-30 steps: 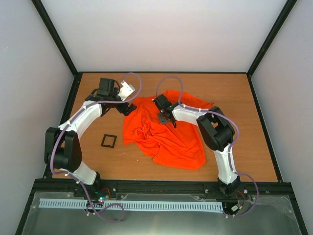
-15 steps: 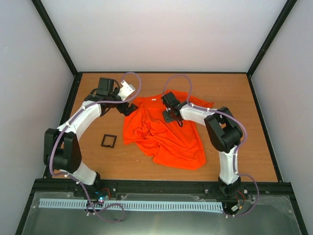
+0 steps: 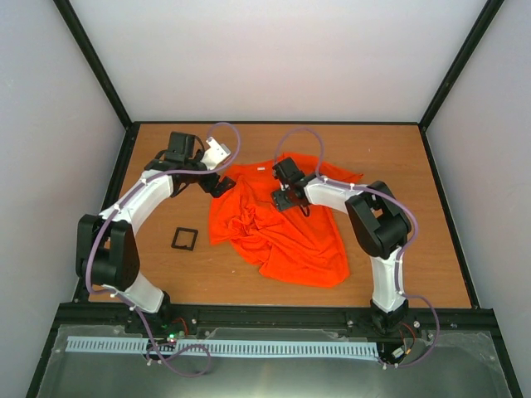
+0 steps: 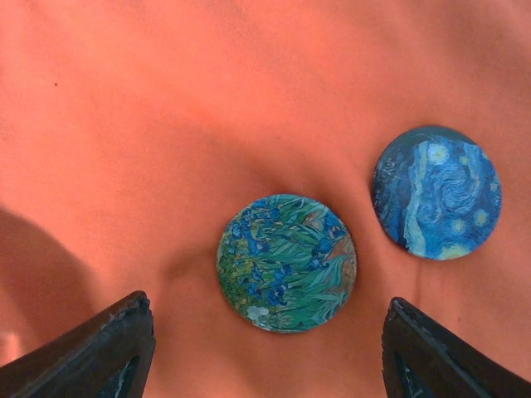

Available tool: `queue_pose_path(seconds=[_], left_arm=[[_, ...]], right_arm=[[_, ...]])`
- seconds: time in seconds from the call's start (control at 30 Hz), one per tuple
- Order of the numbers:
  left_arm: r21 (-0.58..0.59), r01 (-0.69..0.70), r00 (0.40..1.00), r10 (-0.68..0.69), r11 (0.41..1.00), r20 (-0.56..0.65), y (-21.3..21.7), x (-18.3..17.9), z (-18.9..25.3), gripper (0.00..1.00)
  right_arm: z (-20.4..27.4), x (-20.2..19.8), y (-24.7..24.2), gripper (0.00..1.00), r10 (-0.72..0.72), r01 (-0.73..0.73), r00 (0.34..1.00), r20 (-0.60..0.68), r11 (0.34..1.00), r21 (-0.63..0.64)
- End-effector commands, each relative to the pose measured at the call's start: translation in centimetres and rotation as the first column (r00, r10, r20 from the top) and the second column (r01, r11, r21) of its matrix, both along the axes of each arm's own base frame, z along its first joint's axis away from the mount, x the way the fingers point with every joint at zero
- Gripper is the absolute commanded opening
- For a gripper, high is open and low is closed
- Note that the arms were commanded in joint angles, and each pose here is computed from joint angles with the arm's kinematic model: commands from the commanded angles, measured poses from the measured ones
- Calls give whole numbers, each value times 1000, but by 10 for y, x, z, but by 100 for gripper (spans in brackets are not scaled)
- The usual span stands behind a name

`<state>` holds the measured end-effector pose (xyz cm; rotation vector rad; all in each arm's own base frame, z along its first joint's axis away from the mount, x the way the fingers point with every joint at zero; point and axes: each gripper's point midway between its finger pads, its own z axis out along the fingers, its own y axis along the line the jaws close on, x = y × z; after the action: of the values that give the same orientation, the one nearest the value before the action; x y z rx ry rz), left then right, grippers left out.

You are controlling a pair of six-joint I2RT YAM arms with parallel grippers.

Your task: Remove the brooch from the garment

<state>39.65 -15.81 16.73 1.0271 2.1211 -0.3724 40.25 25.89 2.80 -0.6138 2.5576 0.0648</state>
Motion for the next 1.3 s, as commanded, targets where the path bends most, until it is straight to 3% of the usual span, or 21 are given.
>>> queue_pose_path(seconds=[0.0,0.33,0.83,0.97,1.13,1.27], left_arm=[[13,11,1000,-11,1000,26,3,-2,6,100],[29,1,999,-2,1000,33,7,-3,5,100],[56,-8,998,4,998,62,11,-2,7,100],[43,-1,999,-2,999,50,9,-4,5,100],[39,0,999,-2,999,51,9,-4,6,100],[34,3,999,-5,999,51,8,-4,7,100]], right_arm=[[4,6,10,73,16,-15,999,41,1000,-22],[5,9,16,59,35,-32,997,64,998,-48],[-31,-1,14,53,23,-24,999,-47,1000,-5],[-31,-1,3,58,-6,7,998,-63,1000,17],[-27,-2,-1,53,-12,19,997,-81,997,77],[-28,-4,1,39,1,7,997,-83,996,93]])
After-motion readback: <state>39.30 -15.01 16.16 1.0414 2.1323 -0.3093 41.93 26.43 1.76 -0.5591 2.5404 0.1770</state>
